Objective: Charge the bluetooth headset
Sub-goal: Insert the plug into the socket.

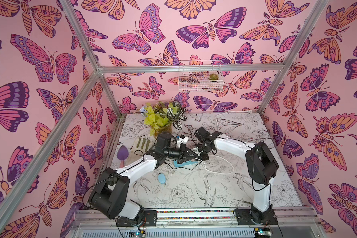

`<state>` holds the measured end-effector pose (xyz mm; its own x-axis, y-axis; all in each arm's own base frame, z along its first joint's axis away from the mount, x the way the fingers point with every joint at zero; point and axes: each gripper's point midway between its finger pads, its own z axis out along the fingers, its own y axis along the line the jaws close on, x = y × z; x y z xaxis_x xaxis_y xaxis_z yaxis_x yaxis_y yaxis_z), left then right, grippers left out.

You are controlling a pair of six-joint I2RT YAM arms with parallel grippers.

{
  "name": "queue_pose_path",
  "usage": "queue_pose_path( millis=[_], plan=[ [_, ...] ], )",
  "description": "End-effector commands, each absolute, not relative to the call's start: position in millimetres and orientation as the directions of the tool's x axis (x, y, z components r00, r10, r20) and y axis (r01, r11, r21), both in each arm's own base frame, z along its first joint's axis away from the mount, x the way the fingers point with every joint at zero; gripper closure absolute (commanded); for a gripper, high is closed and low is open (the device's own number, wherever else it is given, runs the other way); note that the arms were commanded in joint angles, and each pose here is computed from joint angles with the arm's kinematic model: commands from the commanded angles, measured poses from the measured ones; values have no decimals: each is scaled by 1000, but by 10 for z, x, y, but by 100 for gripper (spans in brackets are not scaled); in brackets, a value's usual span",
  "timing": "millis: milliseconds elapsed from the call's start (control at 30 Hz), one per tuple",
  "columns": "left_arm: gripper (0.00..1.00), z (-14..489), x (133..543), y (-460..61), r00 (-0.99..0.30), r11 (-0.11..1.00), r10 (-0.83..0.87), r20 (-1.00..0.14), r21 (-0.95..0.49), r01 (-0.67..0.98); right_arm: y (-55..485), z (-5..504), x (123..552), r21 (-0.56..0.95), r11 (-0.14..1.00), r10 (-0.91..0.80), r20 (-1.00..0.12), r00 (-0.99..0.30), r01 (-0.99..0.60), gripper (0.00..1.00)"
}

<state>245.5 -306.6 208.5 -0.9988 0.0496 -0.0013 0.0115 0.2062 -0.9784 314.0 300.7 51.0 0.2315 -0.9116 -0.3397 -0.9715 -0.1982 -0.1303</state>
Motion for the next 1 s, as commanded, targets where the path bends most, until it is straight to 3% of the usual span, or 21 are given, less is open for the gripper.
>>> queue_pose_path(
  millis=[0, 300, 533, 733, 967],
  plan=[
    [99, 2124, 2417, -3015, -998, 190, 51, -21, -981, 31, 2660, -180, 2920, 11, -188, -977, -105, 186, -982, 100],
    [99, 2133, 2414, -2972, -999, 185, 48, -19, -982, 27, 2626, -267, 2940, 13, -162, -986, -29, 161, -987, 100],
    [99, 2093, 2443, -2973, -999, 190, 42, -17, -981, 25, 2434, -77, 3294, -61, -56, -998, 13, 56, -997, 100],
    [99, 2039, 2480, -2986, -999, 196, 36, -12, -980, 19, 2518, 91, 3390, -99, -19, -999, -49, 24, -995, 100],
    [99, 2039, 2517, -2989, -999, 197, 29, -15, -980, 21, 2626, 378, 3488, -164, 68, -986, -163, -41, -984, 73]
  ],
)
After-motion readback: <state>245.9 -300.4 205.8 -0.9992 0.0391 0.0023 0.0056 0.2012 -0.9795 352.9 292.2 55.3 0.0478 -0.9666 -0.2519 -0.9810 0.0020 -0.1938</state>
